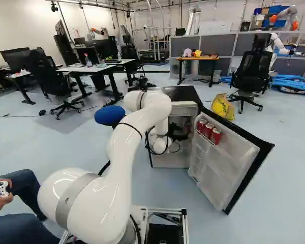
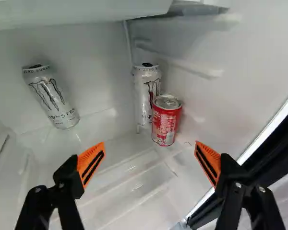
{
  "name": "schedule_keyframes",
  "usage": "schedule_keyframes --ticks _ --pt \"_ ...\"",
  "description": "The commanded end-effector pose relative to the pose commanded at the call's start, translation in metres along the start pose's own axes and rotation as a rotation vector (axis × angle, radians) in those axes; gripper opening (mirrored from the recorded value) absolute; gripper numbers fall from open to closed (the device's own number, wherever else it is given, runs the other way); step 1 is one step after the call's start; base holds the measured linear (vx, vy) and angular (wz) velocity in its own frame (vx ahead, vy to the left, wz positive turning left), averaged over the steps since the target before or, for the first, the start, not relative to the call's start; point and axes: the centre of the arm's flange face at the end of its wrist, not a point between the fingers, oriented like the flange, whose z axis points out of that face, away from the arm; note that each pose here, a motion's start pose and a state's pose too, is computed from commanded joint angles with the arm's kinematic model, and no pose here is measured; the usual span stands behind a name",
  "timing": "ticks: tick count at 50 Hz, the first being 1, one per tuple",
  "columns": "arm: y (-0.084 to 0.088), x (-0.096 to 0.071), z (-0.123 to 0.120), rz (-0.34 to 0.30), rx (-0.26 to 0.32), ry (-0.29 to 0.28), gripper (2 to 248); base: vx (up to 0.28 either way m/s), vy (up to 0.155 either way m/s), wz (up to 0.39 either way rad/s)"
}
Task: Grab a drink from the fridge
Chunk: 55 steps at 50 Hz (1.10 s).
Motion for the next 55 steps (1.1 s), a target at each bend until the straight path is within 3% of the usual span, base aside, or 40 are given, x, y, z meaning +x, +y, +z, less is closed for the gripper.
schedule_keyframes --ticks 35,55 --pt "0.015 0.000 0.023 -0.007 0.038 0.034 247 0.000 0.000 0.000" --pt "0.012 0.000 0.028 -0.025 0.091 0.044 247 0.000 0.000 0.000"
